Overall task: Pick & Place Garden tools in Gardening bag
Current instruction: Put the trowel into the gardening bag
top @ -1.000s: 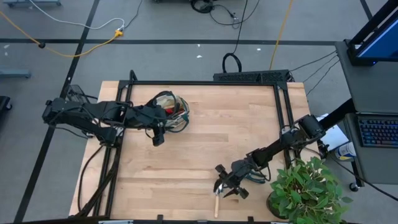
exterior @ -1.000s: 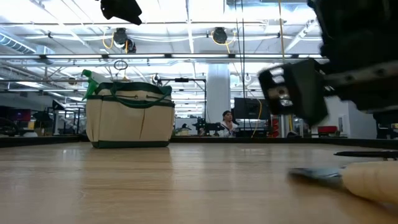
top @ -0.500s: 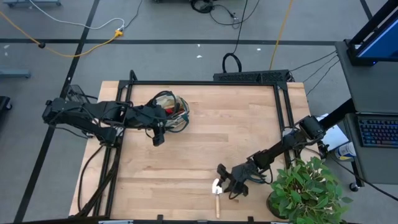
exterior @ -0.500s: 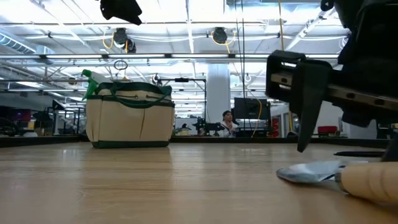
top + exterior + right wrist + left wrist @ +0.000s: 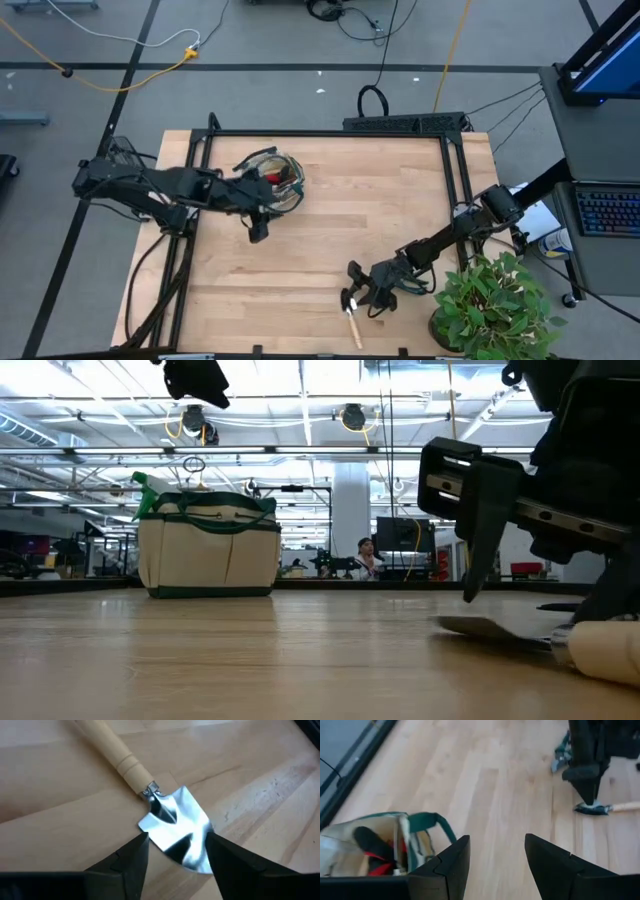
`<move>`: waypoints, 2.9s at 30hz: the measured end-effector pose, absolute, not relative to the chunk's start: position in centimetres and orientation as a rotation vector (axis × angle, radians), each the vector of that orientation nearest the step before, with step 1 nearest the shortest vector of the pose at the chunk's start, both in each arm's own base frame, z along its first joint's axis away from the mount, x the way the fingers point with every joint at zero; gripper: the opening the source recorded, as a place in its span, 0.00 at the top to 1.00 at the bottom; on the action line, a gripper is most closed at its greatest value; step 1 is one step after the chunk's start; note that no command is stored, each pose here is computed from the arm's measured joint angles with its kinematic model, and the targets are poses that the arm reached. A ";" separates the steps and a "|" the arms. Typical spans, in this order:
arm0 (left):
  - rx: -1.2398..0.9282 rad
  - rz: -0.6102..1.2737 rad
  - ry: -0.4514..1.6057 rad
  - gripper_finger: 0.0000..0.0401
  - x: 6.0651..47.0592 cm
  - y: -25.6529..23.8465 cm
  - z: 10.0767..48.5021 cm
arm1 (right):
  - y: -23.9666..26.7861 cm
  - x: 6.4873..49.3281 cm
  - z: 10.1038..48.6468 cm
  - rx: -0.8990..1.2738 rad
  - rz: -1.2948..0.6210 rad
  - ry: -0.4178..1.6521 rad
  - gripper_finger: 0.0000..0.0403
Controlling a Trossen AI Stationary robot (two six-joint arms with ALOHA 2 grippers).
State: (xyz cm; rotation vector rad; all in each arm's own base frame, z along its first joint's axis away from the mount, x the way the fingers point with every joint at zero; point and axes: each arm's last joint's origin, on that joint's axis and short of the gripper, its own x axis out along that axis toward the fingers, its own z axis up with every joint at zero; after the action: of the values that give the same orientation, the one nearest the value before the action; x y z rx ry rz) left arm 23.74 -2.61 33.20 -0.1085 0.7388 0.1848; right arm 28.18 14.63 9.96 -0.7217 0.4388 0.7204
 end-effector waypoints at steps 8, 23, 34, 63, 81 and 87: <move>-0.003 -0.011 0.889 0.51 28.0 -5.7 28.8 | 14.6 28.2 9.9 -0.666 0.702 0.467 0.69; 0.320 -0.332 0.757 0.51 35.6 -13.0 19.3 | 15.0 28.5 10.6 -0.427 0.618 0.454 0.74; 0.317 -0.438 0.579 0.51 37.4 -16.5 16.2 | 17.0 27.4 10.8 -0.318 0.612 0.471 0.77; 0.431 -0.474 0.423 0.51 38.9 -18.8 10.9 | 21.4 23.5 10.4 -0.030 0.308 0.552 0.79; 0.443 -0.489 0.416 0.57 40.1 -17.1 8.7 | 20.7 24.2 10.4 -0.027 0.283 0.552 0.79; 0.306 -0.568 0.473 0.76 40.7 -15.0 8.4 | 20.4 24.4 10.4 -0.068 0.286 0.544 0.79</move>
State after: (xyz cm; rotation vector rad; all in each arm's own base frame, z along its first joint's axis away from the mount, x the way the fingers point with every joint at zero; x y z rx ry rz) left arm 40.67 -14.98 8.42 0.3060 0.4726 -0.5678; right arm 24.40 20.42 10.45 -0.0679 0.5439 0.2860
